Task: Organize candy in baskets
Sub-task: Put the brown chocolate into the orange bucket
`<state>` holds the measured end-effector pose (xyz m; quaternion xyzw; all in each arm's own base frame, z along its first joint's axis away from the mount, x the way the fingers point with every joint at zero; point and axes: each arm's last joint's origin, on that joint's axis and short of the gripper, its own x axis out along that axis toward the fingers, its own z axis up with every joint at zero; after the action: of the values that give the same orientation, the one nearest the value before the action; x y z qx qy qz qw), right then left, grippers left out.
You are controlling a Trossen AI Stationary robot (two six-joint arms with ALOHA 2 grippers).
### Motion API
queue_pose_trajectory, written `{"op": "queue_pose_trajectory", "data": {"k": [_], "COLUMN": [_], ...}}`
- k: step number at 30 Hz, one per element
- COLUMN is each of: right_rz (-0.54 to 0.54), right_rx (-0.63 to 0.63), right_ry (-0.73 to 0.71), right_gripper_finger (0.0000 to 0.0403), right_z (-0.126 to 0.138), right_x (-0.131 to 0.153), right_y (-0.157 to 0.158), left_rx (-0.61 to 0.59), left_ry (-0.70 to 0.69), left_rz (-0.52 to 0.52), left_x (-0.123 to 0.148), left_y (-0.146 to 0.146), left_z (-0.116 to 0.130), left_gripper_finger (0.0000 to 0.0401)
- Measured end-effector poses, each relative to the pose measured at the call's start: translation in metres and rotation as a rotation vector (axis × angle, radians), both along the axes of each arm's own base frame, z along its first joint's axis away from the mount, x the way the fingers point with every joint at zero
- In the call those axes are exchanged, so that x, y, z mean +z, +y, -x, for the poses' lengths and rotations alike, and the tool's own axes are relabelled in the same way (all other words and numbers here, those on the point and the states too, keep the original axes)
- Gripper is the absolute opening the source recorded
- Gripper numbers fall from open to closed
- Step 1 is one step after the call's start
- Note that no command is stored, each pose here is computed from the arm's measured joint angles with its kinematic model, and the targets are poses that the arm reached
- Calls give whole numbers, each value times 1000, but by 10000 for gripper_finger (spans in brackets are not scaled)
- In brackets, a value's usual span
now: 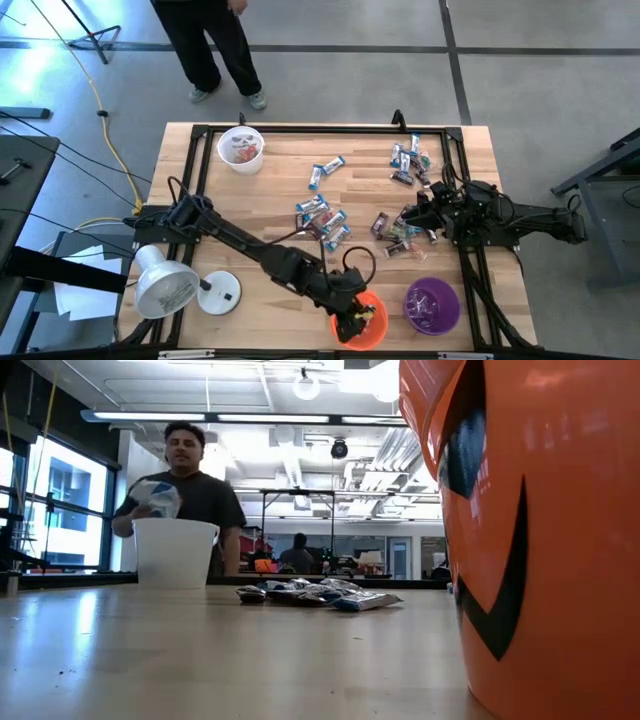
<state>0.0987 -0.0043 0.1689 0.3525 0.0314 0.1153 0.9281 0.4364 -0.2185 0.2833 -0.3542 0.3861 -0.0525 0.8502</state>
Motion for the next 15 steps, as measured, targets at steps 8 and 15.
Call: {"op": "queue_pose_trajectory", "data": {"k": [8, 15], "right_rz": [0, 0], "right_rx": [0, 0], "right_ry": [0, 0], "right_gripper_finger": [138, 138], "right_z": [0, 0], "right_x": [0, 0], "right_y": [0, 0], "left_rx": [-25, -44], "left_ry": [-63, -83], "left_rz": [23, 45], "left_x": [3, 0], "left_y": [-14, -25], "left_z": [1, 2], "left_gripper_finger": [51, 51]}}
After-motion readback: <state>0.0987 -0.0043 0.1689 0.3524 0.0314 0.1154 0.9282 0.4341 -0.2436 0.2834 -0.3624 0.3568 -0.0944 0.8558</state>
